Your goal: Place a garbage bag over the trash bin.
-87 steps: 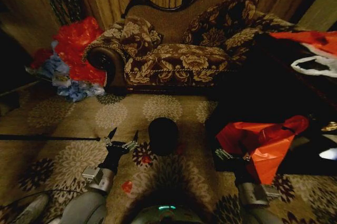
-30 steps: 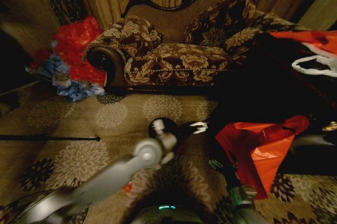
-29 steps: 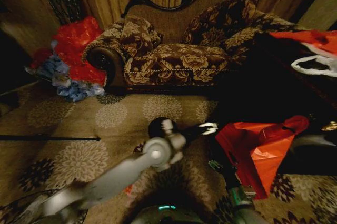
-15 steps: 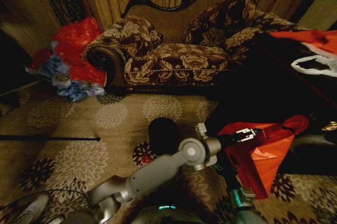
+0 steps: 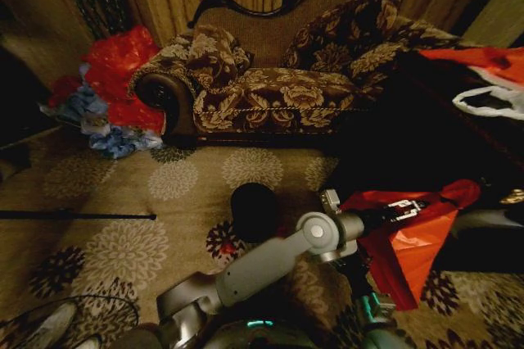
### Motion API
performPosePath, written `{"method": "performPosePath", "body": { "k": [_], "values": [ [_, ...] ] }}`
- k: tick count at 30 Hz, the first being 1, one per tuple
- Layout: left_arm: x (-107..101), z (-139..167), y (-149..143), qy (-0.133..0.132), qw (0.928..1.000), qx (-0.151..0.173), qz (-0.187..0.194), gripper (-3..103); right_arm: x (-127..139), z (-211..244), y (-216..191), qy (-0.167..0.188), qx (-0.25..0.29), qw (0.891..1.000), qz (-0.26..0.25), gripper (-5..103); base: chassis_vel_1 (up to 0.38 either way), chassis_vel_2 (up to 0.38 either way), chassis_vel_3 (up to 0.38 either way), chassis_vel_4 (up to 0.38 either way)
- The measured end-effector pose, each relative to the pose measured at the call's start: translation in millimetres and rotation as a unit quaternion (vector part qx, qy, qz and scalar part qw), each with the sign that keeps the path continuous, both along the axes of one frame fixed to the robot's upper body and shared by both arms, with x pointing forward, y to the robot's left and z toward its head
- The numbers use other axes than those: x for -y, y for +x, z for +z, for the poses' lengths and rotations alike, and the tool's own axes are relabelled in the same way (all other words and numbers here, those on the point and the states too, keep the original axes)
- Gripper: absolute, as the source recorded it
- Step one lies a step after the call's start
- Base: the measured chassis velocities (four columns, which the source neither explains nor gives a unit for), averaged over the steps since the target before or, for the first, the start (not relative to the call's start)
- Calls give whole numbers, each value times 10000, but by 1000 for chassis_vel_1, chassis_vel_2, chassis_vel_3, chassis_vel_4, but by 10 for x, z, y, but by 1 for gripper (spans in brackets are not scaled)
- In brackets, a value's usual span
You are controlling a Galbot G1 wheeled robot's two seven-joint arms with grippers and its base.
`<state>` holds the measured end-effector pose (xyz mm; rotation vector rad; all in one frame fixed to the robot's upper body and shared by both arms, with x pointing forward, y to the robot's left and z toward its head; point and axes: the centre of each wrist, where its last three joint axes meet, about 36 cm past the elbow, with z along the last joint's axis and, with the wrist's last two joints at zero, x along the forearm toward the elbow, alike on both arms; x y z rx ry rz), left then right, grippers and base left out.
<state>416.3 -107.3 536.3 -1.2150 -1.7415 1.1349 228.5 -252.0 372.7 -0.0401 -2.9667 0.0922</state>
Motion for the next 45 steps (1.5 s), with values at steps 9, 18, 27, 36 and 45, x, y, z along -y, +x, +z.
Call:
{"method": "performPosePath", "body": {
  "k": [9, 18, 27, 36, 45],
  "values": [
    [59, -127, 30, 132, 9999, -26, 64, 56, -18, -6, 0, 9, 11, 10000, 10, 100, 0, 0, 0, 0],
    [58, -117, 10, 124, 9999, 11, 54, 28, -16, -32, -7, 6, 13, 10000, 9, 100, 0, 0, 0, 0],
    [-92, -174, 7, 251, 9996, 93, 108, 1, -22, -63, -39, 10, -10, 10000, 49, 100, 0, 0, 0, 0],
    [-530, -297, 63, 691, 9970, 231, 273, 0, -198, -140, -95, 82, 75, 9995, 296, 100, 0, 0, 0, 0],
    [-1218, -479, 124, 1169, 9905, 246, 682, 0, -338, -222, -154, 110, 7, 9982, 582, 100, 0, 0, 0, 0]
  ]
}}
